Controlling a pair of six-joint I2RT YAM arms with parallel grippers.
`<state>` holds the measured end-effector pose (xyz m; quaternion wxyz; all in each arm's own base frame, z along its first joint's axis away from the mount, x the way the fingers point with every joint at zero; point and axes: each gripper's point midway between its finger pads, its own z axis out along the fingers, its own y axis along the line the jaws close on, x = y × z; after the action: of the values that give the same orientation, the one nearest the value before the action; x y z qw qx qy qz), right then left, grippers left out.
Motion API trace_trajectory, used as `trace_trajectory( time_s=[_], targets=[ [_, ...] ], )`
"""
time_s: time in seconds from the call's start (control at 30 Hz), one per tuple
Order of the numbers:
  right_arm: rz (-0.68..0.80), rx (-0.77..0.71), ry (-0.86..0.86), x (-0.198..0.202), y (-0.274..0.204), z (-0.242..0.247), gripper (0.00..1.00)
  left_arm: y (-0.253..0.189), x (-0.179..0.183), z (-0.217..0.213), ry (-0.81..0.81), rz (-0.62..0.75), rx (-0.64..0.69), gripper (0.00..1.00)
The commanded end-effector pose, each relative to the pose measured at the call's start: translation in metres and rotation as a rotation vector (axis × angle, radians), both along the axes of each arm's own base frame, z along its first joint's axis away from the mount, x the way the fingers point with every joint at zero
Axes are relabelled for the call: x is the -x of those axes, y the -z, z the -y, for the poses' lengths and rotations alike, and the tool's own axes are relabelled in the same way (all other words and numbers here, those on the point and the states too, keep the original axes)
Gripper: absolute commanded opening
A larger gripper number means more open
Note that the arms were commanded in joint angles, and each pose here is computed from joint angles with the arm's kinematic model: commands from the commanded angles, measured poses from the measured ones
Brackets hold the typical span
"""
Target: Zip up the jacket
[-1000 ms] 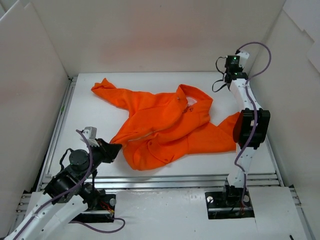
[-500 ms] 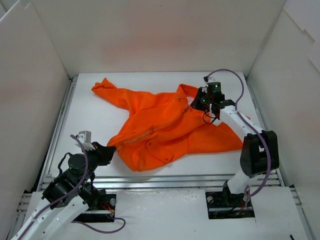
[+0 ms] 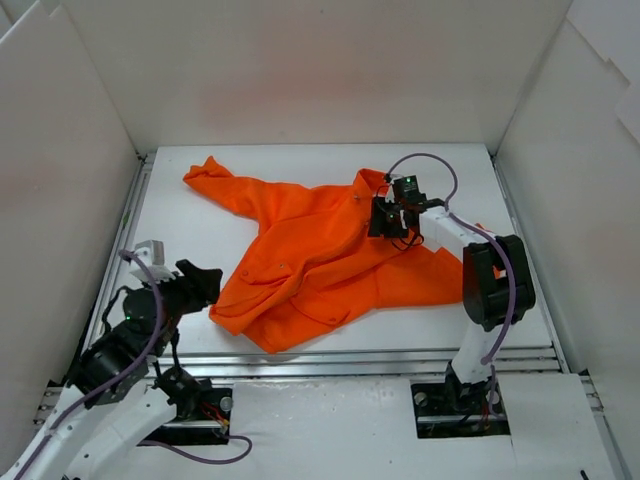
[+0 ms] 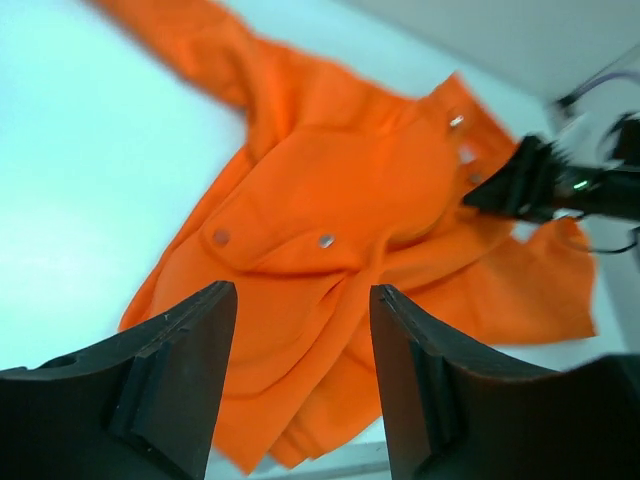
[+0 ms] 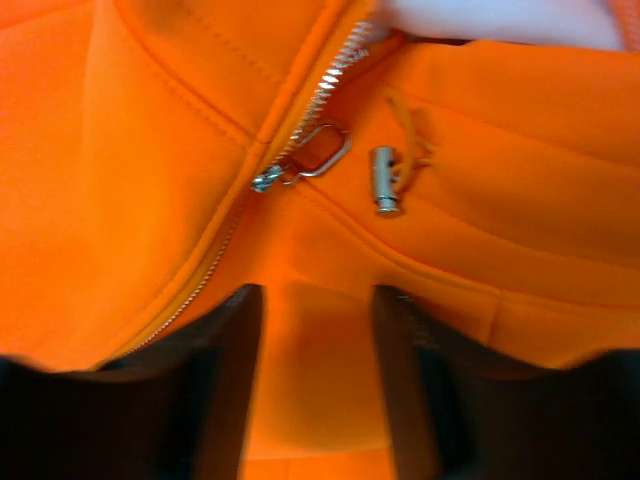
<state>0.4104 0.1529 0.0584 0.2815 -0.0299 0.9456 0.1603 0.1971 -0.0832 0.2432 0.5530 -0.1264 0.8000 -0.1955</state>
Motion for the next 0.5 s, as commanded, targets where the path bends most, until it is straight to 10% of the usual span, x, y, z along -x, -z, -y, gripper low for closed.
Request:
trace_trajectory(
  time_s=[0.0,0.1,0.37,0.47],
  targets=[
    [0.131,0.038,0.128,-0.015,-0.033,0.019,0.52,-0.064,-0.021,0.027,0.089,0.164,0.027,0.56],
    [0.11,0.106,0.277,-0.009,-0.021,0.046,0.5,-0.042,-0.053,0.099,0.282,0.043,-0.056,0.56],
    [-0.046,-0.123,0.344,0.048,0.016,0.037,0.04,0.039,-0.141,0.232,0.527,-0.033,-0.351,0.57],
    [-0.015,-0.258,0.322,0.061,0.0,0.021,0.04,0.049,-0.159,0.27,0.588,-0.006,-0.423,0.59]
  ],
)
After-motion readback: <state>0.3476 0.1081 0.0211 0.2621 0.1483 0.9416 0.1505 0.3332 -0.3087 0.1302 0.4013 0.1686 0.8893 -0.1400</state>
